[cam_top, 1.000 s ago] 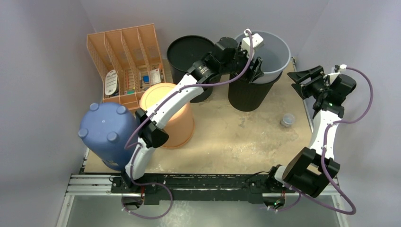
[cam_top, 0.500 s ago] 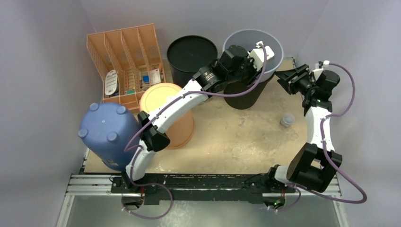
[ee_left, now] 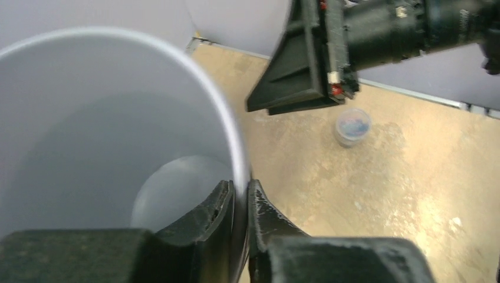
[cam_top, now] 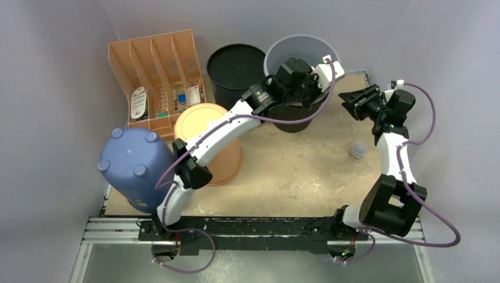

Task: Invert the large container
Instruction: Adjust the container in the container.

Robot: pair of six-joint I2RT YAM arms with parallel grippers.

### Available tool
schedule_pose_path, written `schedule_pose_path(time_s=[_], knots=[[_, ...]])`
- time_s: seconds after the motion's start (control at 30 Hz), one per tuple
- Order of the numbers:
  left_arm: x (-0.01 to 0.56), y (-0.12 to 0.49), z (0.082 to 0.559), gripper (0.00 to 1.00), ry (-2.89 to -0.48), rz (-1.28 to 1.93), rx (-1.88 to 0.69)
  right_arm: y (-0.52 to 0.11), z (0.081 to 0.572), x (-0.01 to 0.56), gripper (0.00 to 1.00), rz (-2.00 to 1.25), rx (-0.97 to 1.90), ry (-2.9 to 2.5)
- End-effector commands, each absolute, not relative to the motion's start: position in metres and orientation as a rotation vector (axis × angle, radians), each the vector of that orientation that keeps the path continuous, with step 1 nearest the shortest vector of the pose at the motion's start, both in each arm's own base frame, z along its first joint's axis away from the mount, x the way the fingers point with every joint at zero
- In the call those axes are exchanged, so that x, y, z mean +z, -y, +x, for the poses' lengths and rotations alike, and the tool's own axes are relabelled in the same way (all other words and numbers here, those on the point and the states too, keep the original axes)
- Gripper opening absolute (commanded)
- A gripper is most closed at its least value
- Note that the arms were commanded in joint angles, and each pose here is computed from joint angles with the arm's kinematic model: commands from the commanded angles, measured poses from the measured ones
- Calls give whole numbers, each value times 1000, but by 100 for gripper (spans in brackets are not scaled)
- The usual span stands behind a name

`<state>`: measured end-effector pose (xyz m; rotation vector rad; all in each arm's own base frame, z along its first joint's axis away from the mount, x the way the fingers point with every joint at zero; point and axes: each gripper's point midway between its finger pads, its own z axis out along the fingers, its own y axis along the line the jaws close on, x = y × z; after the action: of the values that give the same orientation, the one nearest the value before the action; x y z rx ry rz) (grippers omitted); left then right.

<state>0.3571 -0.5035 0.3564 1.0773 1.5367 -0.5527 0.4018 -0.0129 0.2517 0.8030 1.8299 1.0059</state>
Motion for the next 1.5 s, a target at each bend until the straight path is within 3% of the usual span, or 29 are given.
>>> schedule_pose_path(time_s=[0.0, 0.8, 1.47], knots=[[324, 493, 351, 1, -1653, 1118, -504, 6, 396, 283, 52, 682, 1005, -1764], [470, 459, 317, 0, -1436, 759, -693, -37, 346, 326, 57, 421, 1212, -1639], [405, 496, 290, 0, -1520, 1006, -594, -61, 319, 304, 56, 335, 1381, -1667]])
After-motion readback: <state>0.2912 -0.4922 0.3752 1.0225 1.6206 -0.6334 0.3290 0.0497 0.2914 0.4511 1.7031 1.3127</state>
